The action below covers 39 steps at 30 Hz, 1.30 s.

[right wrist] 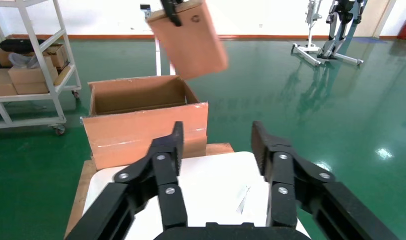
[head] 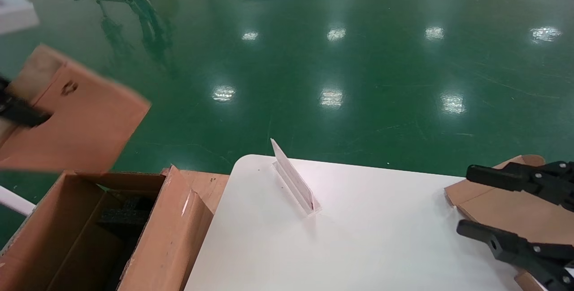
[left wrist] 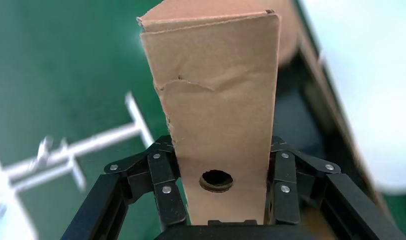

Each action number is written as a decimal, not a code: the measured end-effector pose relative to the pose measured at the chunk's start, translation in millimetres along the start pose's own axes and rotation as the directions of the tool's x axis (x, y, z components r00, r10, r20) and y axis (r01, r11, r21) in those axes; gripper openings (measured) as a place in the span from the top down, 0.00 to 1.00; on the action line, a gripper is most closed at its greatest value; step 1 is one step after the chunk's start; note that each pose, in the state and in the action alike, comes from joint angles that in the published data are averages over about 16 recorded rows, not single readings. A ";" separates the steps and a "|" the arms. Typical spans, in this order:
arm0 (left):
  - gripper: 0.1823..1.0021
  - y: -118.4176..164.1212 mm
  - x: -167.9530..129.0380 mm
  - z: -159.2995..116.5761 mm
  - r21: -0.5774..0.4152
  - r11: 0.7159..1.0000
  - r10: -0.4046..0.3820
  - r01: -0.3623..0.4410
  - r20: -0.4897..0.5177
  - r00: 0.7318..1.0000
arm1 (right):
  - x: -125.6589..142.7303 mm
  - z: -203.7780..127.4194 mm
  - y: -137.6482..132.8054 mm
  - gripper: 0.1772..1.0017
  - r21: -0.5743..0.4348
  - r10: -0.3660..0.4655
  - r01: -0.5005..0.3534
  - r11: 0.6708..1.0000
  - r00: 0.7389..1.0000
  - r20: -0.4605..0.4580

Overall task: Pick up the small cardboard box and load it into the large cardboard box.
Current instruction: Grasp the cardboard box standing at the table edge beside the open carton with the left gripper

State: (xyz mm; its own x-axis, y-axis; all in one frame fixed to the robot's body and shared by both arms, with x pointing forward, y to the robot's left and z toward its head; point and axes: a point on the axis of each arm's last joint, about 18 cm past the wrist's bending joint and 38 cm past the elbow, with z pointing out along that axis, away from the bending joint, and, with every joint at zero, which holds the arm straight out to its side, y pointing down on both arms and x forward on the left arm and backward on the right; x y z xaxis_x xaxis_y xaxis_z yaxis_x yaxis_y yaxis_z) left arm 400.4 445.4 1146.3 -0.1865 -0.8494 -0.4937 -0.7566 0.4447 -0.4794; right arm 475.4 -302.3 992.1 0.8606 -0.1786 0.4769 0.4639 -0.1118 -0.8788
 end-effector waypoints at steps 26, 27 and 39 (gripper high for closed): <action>0.82 56.3 4.7 17.8 -0.324 0.917 -0.298 0.231 -0.176 0.938 | 0.0 0.0 0.0 0.11 0.000 0.000 0.000 1.000 1.000 0.000; 0.82 58.0 3.2 20.3 -0.326 0.914 -0.310 0.240 -0.181 0.933 | 0.0 0.0 0.0 0.10 0.000 0.000 0.000 1.000 1.000 0.000; 0.82 72.2 -10.0 53.5 -0.355 0.885 -0.394 0.302 -0.222 0.892 | 0.0 0.0 0.0 0.02 0.000 0.000 0.000 1.000 1.000 0.000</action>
State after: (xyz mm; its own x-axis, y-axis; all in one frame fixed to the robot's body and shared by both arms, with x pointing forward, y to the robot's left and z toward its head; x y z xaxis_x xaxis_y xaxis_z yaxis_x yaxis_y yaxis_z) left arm 381.2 501.2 1077.8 -0.0076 -0.9959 -0.0903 -0.9481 0.0359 -0.3160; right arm 475.4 -302.3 992.1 0.8606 -0.1786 0.4769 0.4639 -0.1118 -0.8788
